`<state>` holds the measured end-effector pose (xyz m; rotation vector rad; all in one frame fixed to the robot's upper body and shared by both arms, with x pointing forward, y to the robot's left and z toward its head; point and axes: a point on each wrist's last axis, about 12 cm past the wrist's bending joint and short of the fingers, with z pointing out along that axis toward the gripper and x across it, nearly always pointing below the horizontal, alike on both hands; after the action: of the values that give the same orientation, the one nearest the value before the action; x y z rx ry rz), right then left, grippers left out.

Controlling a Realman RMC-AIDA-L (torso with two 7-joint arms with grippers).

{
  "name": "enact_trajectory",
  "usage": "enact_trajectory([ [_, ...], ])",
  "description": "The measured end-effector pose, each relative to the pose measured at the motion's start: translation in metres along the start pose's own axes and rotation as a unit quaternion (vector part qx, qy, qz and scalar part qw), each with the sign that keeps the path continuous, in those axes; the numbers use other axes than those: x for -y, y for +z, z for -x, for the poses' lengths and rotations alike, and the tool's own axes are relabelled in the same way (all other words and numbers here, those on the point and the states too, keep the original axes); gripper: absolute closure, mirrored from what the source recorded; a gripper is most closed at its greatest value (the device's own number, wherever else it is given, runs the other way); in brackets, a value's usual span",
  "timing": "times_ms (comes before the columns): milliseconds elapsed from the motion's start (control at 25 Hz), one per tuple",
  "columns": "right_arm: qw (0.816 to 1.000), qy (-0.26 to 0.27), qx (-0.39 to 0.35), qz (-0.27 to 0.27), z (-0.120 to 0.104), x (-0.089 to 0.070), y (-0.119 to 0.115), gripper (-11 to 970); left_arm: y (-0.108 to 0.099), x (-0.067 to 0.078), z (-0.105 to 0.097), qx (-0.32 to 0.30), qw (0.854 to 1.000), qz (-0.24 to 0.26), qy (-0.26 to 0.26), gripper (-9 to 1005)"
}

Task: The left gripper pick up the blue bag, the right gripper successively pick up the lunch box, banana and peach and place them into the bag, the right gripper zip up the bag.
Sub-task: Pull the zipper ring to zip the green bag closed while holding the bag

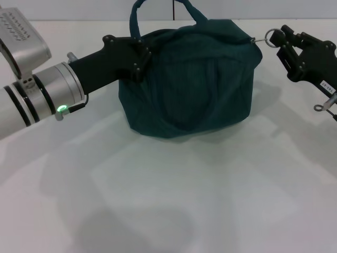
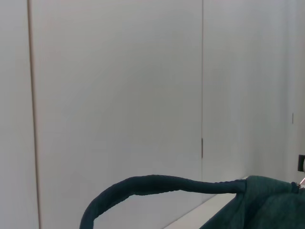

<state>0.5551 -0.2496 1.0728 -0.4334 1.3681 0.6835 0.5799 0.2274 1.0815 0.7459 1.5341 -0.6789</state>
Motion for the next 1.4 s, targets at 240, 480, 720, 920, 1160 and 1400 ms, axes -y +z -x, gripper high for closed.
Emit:
enact_trajectory([
  [240, 1.000, 0.004, 0.009, -0.016, 0.001, 0.003, -0.008, 665, 0.001, 0.001, 0.000, 0.001, 1.000, -0.002, 0.001, 951],
  [480, 0.999, 0.047, -0.003, -0.005, 0.005, 0.011, -0.016, 536, 0.003, 0.002, -0.001, 0.001, 1.000, -0.003, -0.003, 952],
  [720, 0.999, 0.034, -0.029, -0.010, 0.008, 0.024, -0.022, 409, 0.005, 0.003, 0.000, 0.002, 1.000, -0.006, -0.004, 952],
  [920, 0.996, 0.009, -0.065, -0.053, 0.000, 0.034, -0.020, 327, 0.005, 0.004, -0.001, 0.001, 1.000, -0.007, -0.004, 954],
  [1160, 0.991, -0.029, -0.111, -0.066, -0.008, 0.034, 0.013, 338, 0.008, 0.008, -0.001, -0.001, 1.000, -0.018, 0.001, 954],
  [1400, 0.987, -0.051, -0.145, -0.042, -0.014, 0.022, 0.043, 349, 0.011, 0.007, 0.002, 0.005, 1.000, -0.018, 0.006, 952],
])
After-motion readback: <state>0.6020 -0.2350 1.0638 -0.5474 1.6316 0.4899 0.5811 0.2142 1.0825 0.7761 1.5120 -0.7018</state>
